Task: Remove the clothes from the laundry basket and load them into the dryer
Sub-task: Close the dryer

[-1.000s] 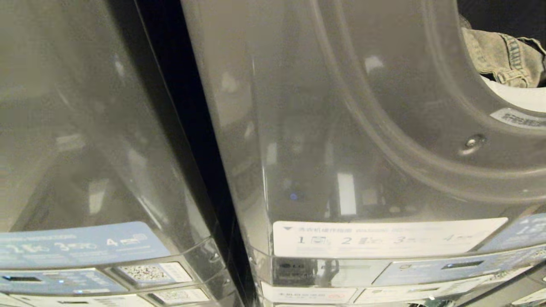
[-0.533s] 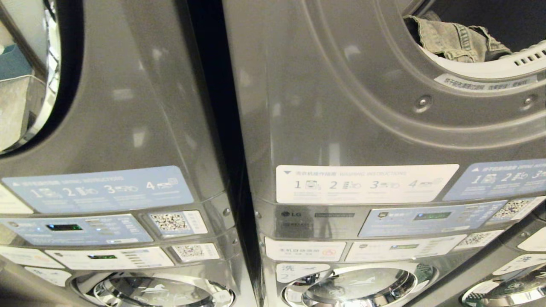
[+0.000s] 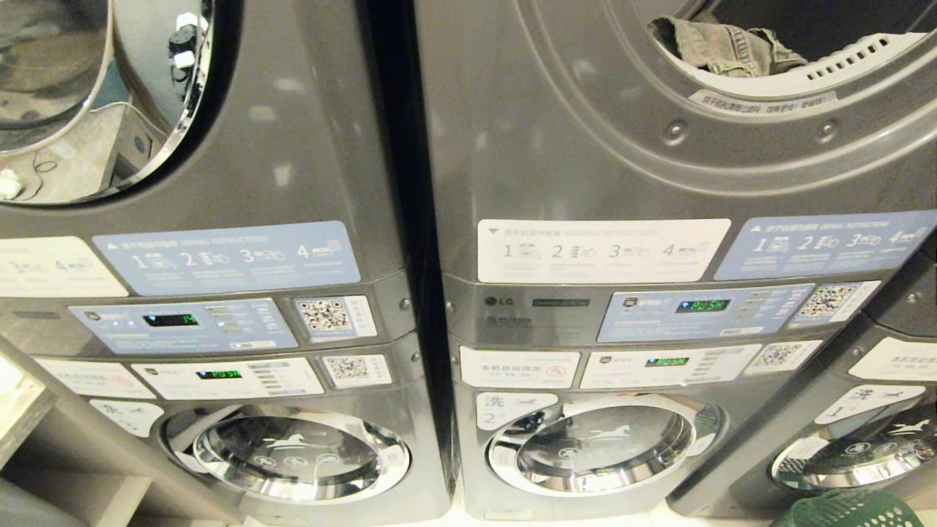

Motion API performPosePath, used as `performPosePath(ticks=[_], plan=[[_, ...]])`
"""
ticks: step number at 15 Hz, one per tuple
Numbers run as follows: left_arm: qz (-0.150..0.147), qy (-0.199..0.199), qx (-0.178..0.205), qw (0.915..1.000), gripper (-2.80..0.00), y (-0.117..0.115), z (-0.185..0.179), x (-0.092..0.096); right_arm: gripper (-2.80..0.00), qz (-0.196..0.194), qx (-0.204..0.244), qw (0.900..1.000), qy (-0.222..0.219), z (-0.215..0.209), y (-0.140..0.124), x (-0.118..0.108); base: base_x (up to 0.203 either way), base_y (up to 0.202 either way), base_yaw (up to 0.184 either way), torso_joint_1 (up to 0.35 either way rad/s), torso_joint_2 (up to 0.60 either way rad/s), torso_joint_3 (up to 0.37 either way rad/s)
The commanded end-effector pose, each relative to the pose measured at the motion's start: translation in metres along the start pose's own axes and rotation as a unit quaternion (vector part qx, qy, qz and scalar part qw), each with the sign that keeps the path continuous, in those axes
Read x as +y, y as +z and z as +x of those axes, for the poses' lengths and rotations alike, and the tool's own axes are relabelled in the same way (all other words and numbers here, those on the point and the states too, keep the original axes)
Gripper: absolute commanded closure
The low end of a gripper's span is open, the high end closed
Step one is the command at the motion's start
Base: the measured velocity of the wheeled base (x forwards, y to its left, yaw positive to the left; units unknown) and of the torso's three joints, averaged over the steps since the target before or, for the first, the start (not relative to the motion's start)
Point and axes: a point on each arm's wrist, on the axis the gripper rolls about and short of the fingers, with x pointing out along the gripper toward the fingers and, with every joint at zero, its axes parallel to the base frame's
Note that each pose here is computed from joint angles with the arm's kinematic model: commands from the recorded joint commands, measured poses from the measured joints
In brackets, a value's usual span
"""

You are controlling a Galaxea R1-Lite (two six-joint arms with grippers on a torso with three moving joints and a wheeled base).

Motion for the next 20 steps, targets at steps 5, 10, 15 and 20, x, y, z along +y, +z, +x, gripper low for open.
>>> performPosePath(ticks=[5, 10, 15, 20], plan=[[0.0, 0.0, 0.0, 1.0, 0.0, 0.0, 0.0, 0.0, 0.0, 0.009, 0.0, 1.0, -0.001, 0.0001, 0.0002, -0.0001, -0.053, 0.0, 0.0, 0.007, 0.0, -0.001], [0.0, 0.0, 0.0, 1.0, 0.0, 0.0, 0.0, 0.0, 0.0, 0.017, 0.0, 1.0, -0.002, 0.0001, 0.0002, -0.0001, 0.0, 0.0, 0.0, 0.0, 0.0, 0.0], [0.0, 0.0, 0.0, 1.0, 0.0, 0.0, 0.0, 0.0, 0.0, 0.018, -0.001, 1.0, -0.002, 0.0001, 0.0003, -0.0001, 0.0, 0.0, 0.0, 0.002, 0.0, 0.077], [0.0, 0.0, 0.0, 1.0, 0.0, 0.0, 0.0, 0.0, 0.0, 0.018, 0.0, 1.0, -0.002, 0.0001, 0.0003, -0.0001, 0.0, 0.0, 0.0, -0.001, 0.0, 0.195]])
